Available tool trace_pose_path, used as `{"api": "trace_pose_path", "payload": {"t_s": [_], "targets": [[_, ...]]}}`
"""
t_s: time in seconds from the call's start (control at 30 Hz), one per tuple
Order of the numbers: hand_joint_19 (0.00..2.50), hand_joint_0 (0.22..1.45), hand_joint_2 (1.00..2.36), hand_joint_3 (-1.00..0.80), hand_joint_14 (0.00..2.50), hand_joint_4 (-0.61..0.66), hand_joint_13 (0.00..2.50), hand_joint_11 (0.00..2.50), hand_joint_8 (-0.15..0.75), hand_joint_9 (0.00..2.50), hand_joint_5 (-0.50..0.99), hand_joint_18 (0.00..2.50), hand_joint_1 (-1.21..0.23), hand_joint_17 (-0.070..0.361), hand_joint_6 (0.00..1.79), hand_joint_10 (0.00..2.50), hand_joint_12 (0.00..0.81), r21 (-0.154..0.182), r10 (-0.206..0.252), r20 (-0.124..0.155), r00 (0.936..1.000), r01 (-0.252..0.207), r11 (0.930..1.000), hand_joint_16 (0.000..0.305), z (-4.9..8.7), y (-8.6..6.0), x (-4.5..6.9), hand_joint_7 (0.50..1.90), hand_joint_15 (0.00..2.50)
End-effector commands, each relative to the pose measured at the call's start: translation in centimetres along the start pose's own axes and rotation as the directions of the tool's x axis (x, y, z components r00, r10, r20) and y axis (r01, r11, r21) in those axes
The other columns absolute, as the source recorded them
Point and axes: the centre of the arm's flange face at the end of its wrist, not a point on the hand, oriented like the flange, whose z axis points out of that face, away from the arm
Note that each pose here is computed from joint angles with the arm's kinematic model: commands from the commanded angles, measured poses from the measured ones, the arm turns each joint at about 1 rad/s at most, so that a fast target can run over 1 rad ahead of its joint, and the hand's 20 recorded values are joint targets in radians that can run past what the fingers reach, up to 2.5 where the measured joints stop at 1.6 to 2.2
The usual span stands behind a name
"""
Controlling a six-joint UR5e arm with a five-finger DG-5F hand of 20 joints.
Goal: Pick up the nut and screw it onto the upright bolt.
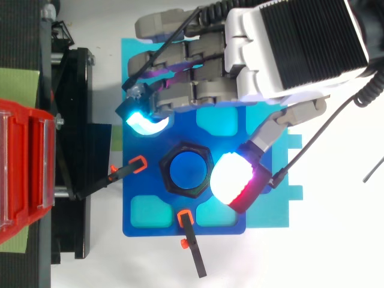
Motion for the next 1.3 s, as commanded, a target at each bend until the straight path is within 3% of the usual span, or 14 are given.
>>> {"api": "trace_pose_path", "payload": {"t_s": [0.0,0.17,0.27,0.33,0.5,0.57,0.67,1.27], "targets": [[0.00,0.46,1.00,-0.50,0.00,0.18,0.36,0.00,0.213,0.61,-0.17,0.06,-0.13,0.094,0.50,0.00,0.293,-0.003,0.000,0.001,1.0000,0.000,1.0000,0.042,0.4,0.5,0.1,0.67,0.00],[0.00,0.46,1.00,-0.50,0.00,0.15,0.15,0.00,0.193,0.47,-0.18,0.00,-0.10,0.095,0.50,0.00,0.309,0.004,-0.005,0.012,0.9999,0.005,1.0000,0.042,1.2,1.2,0.7,0.63,0.00],[0.00,0.45,1.00,-0.50,0.00,0.14,0.06,0.00,0.190,0.36,-0.19,0.00,-0.08,0.098,0.50,0.00,0.312,0.001,-0.003,0.018,0.9998,0.003,1.0000,0.044,2.4,2.1,2.3,0.63,0.00],[0.00,0.45,1.00,-0.50,0.00,0.14,0.06,0.00,0.189,0.35,-0.18,0.00,-0.08,0.098,0.50,0.00,0.314,-0.002,-0.002,0.021,0.9998,0.002,1.0000,0.044,2.6,2.4,2.5,0.63,0.00],[0.00,0.45,1.00,-0.50,0.00,0.18,0.07,0.00,0.207,0.34,-0.15,0.00,-0.07,0.098,0.50,0.00,0.323,0.002,0.001,0.016,0.9999,-0.002,1.0000,0.044,3.1,3.3,2.7,0.79,0.00],[0.00,0.45,1.00,-0.50,0.00,0.20,0.08,0.00,0.217,0.36,-0.14,0.00,-0.07,0.099,0.50,0.00,0.328,0.007,0.009,0.001,1.0000,-0.009,0.9999,0.044,3.1,3.6,3.1,0.85,0.00],[0.00,0.45,1.00,-0.50,0.00,0.20,0.10,0.00,0.227,0.39,-0.13,0.00,-0.07,0.101,0.50,0.00,0.326,0.013,0.024,-0.022,0.9995,-0.024,0.9996,0.045,2.6,3.9,4.4,0.94,0.00],[0.00,0.46,1.00,-0.50,0.00,0.17,0.19,0.00,0.251,0.46,-0.12,0.00,-0.11,0.098,0.50,0.00,0.327,0.018,0.039,-0.020,0.9991,-0.038,0.9991,0.043,2.4,3.6,4.5,1.21,0.00]]}}
